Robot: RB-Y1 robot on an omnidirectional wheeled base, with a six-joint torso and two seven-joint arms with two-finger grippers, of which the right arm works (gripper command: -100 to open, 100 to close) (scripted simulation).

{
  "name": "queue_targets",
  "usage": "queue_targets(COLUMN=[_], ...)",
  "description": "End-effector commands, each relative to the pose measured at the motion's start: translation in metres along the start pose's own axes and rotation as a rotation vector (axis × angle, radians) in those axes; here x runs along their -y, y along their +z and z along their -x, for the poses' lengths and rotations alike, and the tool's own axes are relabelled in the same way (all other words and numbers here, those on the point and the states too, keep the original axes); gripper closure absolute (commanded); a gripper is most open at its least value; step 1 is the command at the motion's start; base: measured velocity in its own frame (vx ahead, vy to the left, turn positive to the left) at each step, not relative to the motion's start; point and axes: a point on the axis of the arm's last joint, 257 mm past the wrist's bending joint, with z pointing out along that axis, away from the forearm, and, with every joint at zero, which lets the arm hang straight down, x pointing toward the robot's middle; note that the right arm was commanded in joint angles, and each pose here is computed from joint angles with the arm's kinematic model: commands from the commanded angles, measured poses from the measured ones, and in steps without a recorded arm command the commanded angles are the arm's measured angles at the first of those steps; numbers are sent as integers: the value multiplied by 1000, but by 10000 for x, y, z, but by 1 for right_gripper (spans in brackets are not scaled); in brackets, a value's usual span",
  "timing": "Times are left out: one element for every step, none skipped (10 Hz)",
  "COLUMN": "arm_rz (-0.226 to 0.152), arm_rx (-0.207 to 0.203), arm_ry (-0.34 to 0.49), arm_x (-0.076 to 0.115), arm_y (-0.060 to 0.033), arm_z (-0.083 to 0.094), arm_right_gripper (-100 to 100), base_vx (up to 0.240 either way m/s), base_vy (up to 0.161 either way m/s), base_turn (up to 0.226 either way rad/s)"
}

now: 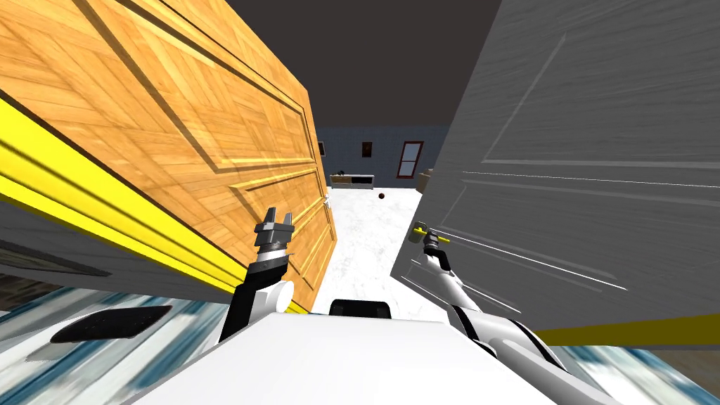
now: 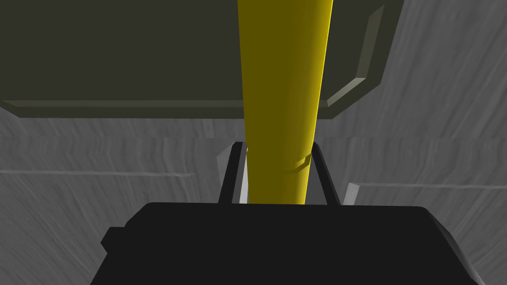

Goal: Push the door open

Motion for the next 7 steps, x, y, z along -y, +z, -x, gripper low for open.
queue_targets(arm_rz=[9,8,8,2,5,5,5], arm_rx=[10,31,36,29,48,55,64], arm_ry=[-2,-1,-1,-2,-1,-1,-1], arm_x=[-23,-23,-23,8,1,1,3], arm_y=[32,35,36,22,23,22,20], arm_z=[73,184,215,175,287,326,374], arm_right_gripper=[100,100,100,100,100,100,100], base_vx=[121,144,166,68,98,160,168], base_vy=[30,36,56,22,1,0,-9], base_turn=[-37,-36,-55,-31,-33,-43,-44])
